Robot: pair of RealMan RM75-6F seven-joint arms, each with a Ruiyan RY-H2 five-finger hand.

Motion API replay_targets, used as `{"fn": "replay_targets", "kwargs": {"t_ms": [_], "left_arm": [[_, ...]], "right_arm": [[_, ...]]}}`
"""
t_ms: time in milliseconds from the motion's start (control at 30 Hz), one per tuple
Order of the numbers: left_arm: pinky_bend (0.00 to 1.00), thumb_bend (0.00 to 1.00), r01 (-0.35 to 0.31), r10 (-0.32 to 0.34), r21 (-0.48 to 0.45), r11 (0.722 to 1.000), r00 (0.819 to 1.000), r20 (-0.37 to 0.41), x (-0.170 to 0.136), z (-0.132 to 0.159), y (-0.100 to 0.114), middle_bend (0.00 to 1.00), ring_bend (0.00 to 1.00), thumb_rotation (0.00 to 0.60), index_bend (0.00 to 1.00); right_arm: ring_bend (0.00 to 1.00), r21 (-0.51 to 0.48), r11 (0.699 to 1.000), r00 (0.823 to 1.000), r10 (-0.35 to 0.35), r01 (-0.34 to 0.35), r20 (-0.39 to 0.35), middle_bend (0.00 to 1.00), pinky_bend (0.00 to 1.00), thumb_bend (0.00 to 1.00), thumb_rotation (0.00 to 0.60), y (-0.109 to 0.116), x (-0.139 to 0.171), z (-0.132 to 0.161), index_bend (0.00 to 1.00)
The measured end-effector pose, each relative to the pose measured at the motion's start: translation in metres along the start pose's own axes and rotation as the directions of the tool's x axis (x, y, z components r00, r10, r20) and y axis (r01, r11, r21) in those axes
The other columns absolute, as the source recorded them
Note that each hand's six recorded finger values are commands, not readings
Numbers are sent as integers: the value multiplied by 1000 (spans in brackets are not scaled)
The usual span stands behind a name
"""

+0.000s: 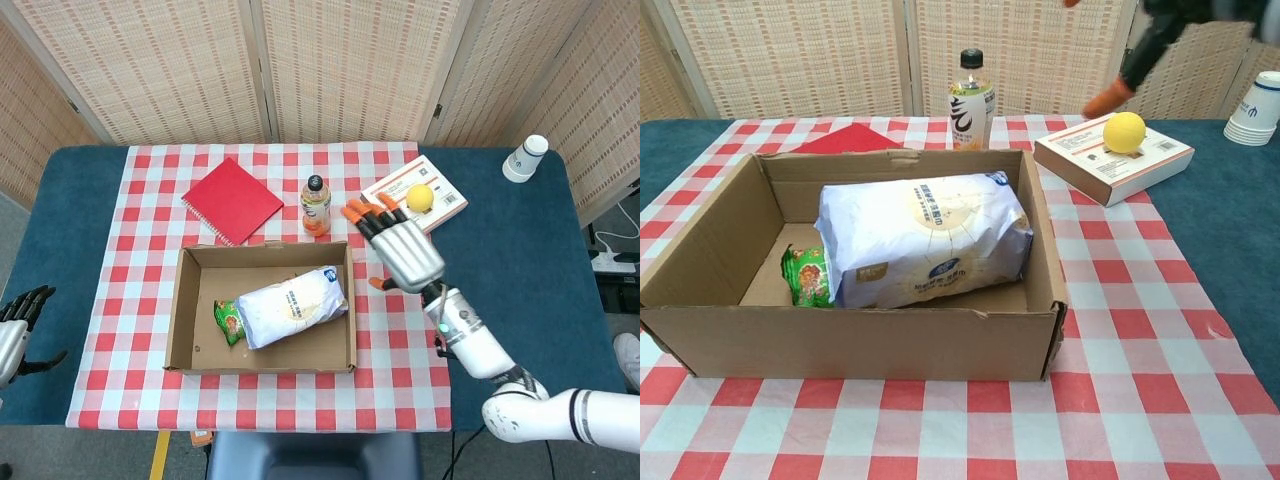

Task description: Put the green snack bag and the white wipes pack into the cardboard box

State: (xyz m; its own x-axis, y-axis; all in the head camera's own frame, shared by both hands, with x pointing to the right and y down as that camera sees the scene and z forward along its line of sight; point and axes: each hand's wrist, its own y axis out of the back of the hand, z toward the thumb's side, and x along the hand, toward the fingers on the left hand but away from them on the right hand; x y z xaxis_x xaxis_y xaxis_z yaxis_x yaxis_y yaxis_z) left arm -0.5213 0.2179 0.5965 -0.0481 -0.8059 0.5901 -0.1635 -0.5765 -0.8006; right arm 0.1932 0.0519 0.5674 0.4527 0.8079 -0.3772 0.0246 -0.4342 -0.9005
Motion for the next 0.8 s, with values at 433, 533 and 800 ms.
{"fn": "replay_targets", "kwargs": {"t_ms": [433,533,800], "left_arm": [[101,201,8,-8,21,1000,1000,-18,1,-2,-4,15,0,600,59],[101,200,7,-7,23,1000,1000,-20,-1,-3,-3,15,0,600,59],[102,200,18,-17,30,999,1000,-18,0,-1,-7,15,0,600,59]], "right_arm": [[0,116,993,936,-14,-28,351,0,0,0,600,-16,137,-143,0],[0,153,986,918,-4,-61,396,0,0,0,600,-33,169,-161,0],[0,139,984,890,35,-110,455,0,0,0,600,-82,231,-164,0]]}}
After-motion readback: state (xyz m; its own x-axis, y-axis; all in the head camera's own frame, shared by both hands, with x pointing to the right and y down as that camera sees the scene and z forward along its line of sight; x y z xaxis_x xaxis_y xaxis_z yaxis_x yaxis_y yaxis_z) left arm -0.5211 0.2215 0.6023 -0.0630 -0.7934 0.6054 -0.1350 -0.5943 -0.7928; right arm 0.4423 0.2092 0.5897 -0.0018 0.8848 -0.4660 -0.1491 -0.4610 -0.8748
